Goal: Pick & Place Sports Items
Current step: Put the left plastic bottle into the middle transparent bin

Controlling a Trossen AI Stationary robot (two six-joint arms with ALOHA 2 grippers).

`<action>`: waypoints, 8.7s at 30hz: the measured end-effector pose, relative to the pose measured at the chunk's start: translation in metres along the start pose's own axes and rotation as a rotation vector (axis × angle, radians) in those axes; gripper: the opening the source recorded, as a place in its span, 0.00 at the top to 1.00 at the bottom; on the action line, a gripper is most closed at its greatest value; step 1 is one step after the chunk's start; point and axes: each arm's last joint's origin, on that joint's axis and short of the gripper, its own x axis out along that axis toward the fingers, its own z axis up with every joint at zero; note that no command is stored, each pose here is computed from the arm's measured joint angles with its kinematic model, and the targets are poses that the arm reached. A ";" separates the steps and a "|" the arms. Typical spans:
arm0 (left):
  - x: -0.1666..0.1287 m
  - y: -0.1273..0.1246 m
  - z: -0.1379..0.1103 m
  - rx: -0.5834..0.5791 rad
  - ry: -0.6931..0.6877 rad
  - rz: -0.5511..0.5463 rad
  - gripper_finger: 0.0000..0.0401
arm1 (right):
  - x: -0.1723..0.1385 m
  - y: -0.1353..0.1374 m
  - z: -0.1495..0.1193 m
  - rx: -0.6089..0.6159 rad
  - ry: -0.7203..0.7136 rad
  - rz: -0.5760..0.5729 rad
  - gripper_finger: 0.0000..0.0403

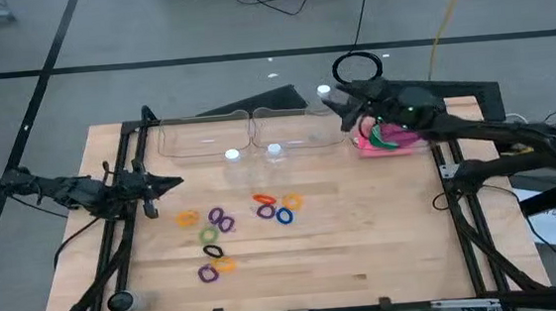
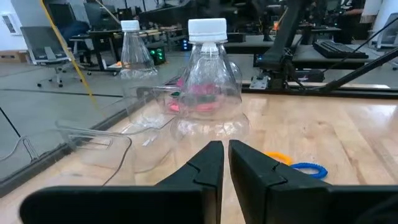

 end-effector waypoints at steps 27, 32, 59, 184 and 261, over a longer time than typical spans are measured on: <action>0.032 -0.020 0.043 -0.090 -0.313 0.079 0.23 | -0.067 0.099 -0.013 0.066 0.065 0.817 0.46; 0.052 -0.023 0.061 -0.047 -0.275 0.131 0.20 | -0.068 0.092 -0.019 0.107 0.014 0.788 0.48; 0.114 0.047 0.090 -0.014 0.015 -0.145 0.20 | -0.076 0.090 -0.018 0.122 0.047 0.863 0.51; 0.141 0.043 0.042 -0.031 -0.137 -0.240 0.21 | -0.075 0.089 -0.021 0.082 0.063 0.856 0.51; 0.195 0.169 0.127 0.023 -0.371 -0.024 0.64 | -0.075 0.089 -0.021 0.082 0.064 0.855 0.51</action>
